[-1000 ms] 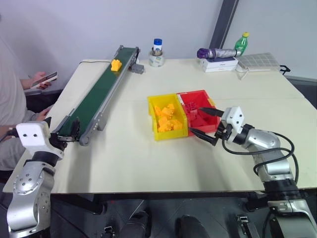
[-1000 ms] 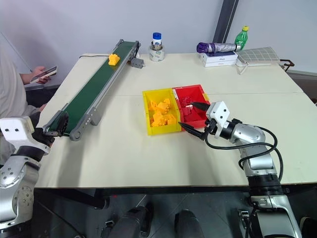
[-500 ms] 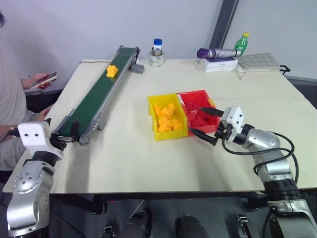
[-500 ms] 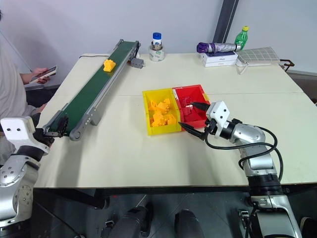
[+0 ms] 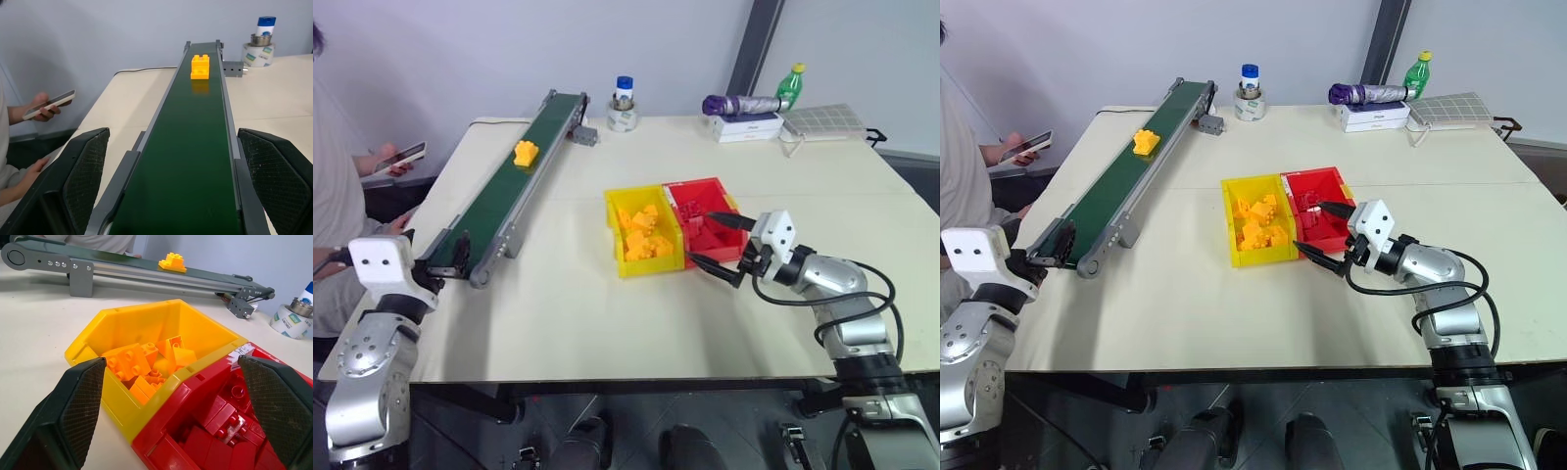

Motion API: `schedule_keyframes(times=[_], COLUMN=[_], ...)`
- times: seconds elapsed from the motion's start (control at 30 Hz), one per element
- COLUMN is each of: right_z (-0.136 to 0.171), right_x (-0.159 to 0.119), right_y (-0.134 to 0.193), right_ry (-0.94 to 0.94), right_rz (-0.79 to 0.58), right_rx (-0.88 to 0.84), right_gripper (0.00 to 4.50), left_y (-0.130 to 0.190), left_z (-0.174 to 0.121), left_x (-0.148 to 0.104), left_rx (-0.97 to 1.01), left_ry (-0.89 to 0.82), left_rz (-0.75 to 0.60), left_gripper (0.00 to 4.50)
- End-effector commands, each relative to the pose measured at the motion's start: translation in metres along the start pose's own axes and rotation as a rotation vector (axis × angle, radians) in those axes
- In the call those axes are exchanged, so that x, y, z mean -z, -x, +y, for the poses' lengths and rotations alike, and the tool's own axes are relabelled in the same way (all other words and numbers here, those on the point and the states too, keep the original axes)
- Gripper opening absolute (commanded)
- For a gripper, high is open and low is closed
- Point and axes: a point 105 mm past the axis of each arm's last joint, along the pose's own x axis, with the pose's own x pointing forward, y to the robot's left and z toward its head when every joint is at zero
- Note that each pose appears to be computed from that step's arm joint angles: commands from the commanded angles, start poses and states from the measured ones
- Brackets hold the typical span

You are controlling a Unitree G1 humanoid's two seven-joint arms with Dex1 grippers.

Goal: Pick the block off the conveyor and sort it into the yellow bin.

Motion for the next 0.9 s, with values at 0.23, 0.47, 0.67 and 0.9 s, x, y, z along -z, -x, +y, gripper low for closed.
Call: schedule_keyframes(times=[0.23,0.47,0.67,0.9], right_z=[-0.003,-0.002,-0.001,0.002], right_x=[-0.010,-0.010,-0.011,-0.011], right_y=[-0.001,-0.003,-0.005,-0.003], right_ry=[0.038,0.036,0.035,0.034], right_rz=[-0.026,-0.029,-0.033,-0.030], right_rx=[0.006,0.006,0.005,0.010], right_gripper=[4.50,4.50,4.50,4.50], left_y=[-0.010,-0.048,-0.089,-0.118], left_z=[-0.004,-0.005,-0.016,-0.021], left_x=[-0.004,-0.015,-0.018,-0.012], left_rx=[0.003,0.022,0.113,0.164], left_ry=[-0.021,-0.028,-0.054,-0.047], left_rz=[0.002,0.068,0.129,0.160], left_gripper=[4.43,4.43,4.43,4.43])
